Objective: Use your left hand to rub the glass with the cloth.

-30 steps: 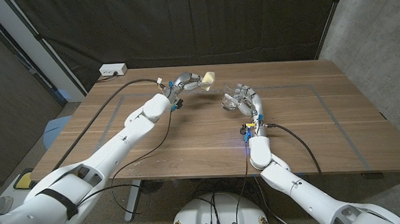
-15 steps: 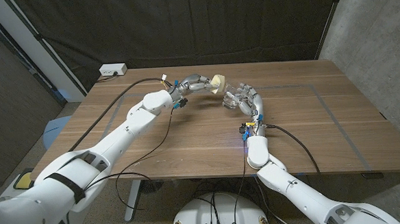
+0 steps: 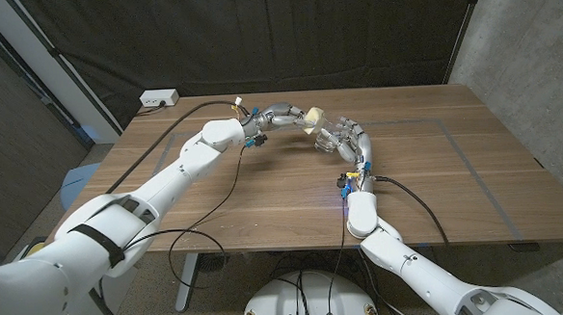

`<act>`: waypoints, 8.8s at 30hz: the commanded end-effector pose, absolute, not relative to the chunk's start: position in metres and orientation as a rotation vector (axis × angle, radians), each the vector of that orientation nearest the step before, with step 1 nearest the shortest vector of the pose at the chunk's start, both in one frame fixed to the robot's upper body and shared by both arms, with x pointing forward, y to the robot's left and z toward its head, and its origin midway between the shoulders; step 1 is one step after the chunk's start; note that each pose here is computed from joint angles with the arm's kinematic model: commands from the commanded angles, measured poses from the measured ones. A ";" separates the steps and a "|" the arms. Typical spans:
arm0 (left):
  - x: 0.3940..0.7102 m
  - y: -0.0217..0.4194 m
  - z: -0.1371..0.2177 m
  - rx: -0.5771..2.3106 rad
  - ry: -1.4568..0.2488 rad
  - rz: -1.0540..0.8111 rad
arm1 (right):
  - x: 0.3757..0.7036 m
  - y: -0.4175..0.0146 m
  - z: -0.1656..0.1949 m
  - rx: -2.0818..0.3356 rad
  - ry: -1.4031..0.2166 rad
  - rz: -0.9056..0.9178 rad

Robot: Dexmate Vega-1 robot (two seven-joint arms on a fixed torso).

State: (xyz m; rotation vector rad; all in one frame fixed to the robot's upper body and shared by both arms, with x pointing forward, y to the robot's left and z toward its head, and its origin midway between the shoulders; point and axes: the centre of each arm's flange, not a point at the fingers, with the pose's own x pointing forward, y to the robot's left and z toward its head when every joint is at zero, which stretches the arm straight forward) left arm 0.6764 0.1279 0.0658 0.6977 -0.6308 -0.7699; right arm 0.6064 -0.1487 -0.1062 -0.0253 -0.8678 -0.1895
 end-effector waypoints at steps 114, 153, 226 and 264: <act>0.636 0.082 0.080 0.681 -0.834 -0.648 | 0.603 -0.153 -0.091 0.231 -0.878 -0.232; 0.637 0.137 0.060 1.138 -0.545 -0.548 | 0.591 -0.163 -0.083 0.174 -0.936 -0.248; 0.598 0.185 0.086 1.926 -0.177 -0.063 | 0.606 -0.116 -0.106 -0.400 -0.824 -0.103; 0.581 0.195 0.115 1.523 -0.644 -0.225 | 0.617 -0.115 -0.151 -0.352 -0.625 -0.215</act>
